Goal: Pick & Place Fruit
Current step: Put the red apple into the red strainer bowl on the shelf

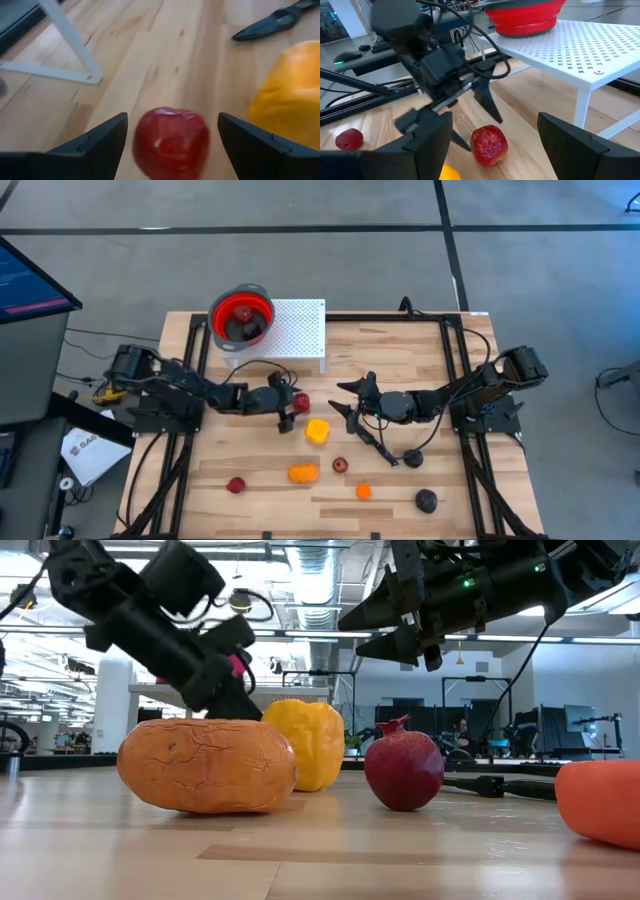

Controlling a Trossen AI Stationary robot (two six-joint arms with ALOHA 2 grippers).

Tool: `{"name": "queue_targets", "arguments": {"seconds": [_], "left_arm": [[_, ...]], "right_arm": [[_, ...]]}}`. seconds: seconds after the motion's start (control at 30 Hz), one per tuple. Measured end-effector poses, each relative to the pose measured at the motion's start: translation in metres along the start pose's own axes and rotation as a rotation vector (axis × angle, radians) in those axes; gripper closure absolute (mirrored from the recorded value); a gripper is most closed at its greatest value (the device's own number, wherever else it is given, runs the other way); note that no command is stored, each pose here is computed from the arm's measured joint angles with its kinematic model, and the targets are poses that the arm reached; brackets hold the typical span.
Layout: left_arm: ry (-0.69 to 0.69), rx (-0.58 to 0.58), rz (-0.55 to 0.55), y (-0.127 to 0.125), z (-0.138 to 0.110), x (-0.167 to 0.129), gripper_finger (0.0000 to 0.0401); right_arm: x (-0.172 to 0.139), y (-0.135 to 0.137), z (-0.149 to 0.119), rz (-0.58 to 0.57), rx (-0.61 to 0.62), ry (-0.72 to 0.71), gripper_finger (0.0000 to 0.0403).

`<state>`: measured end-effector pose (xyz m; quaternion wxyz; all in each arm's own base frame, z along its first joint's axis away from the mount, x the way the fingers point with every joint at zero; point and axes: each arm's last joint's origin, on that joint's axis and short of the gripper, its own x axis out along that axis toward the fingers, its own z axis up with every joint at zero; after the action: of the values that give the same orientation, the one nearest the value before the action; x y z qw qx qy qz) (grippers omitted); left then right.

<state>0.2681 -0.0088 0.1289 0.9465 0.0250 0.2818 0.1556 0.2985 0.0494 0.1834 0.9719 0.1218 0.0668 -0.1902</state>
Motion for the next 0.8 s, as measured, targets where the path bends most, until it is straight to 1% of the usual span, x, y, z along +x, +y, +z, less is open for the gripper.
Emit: {"name": "queue_targets", "arguments": {"seconds": [0.17, 0.4, 0.67, 0.8], "left_arm": [[0.012, -0.007, 0.015, 0.0034, -0.0032, 0.0052, 0.0100], [0.035, 0.004, -0.004, 0.0020, -0.0080, 0.0090, 0.0100], [0.035, 0.003, -0.004, 0.0020, -0.0081, 0.0090, 0.0101], [0.035, 0.003, -0.008, 0.0019, -0.0080, 0.0090, 0.0116]], "right_arm": [[0.0000, 0.0000, 0.0000, 0.000, 0.000, 0.000, 0.0117], [0.0000, 0.0000, 0.0000, 0.000, -0.001, 0.000, 0.0117], [0.0000, 0.0000, 0.0000, 0.000, -0.001, 0.000, 0.0117], [0.0000, 0.0000, 0.0000, 0.000, -0.001, 0.000, 0.0117]]}}
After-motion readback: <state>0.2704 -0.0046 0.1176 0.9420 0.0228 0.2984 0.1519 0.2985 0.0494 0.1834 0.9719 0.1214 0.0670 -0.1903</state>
